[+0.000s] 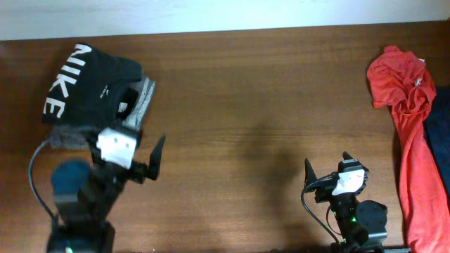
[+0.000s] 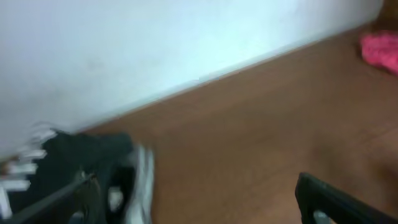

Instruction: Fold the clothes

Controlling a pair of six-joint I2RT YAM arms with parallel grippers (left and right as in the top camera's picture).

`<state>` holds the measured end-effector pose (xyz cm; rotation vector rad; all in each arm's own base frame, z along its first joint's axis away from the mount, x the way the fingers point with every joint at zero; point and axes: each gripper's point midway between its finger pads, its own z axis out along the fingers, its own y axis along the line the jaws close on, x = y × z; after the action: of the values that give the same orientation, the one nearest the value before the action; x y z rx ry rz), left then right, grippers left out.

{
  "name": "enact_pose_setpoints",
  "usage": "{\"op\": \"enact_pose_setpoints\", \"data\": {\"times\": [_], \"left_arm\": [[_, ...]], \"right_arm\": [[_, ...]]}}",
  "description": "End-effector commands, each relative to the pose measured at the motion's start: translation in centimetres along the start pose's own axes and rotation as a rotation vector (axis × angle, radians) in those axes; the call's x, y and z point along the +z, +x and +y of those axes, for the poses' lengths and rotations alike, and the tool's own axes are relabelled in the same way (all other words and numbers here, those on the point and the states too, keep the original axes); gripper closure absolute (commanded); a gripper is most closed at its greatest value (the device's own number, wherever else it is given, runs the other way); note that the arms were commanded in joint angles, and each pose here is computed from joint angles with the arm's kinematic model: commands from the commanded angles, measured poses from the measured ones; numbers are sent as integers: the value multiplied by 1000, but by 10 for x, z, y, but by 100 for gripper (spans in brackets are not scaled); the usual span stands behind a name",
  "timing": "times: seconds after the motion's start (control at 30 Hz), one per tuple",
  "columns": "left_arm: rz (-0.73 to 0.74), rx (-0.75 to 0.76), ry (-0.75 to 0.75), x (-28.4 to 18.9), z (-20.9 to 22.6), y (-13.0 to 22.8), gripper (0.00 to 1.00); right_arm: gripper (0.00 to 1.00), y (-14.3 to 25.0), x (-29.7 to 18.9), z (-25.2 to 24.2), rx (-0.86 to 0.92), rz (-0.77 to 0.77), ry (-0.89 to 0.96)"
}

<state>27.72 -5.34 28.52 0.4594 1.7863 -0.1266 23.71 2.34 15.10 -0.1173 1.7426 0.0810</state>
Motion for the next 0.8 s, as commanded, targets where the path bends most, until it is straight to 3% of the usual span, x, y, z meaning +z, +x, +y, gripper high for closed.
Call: {"op": "enact_pose_setpoints", "data": {"times": [0.0,0.33,0.77], "left_arm": [[-77,22,-32,-10,-7,19,1],[-165,-23,-207,-24,-4,84,0],[-173,-19,-217,-4,-10,131,1]], "right_arm": [[1,2,0,-2,9,0,8],[1,2,0,-2,9,0,8],[1,2,0,-2,9,0,8]]}}
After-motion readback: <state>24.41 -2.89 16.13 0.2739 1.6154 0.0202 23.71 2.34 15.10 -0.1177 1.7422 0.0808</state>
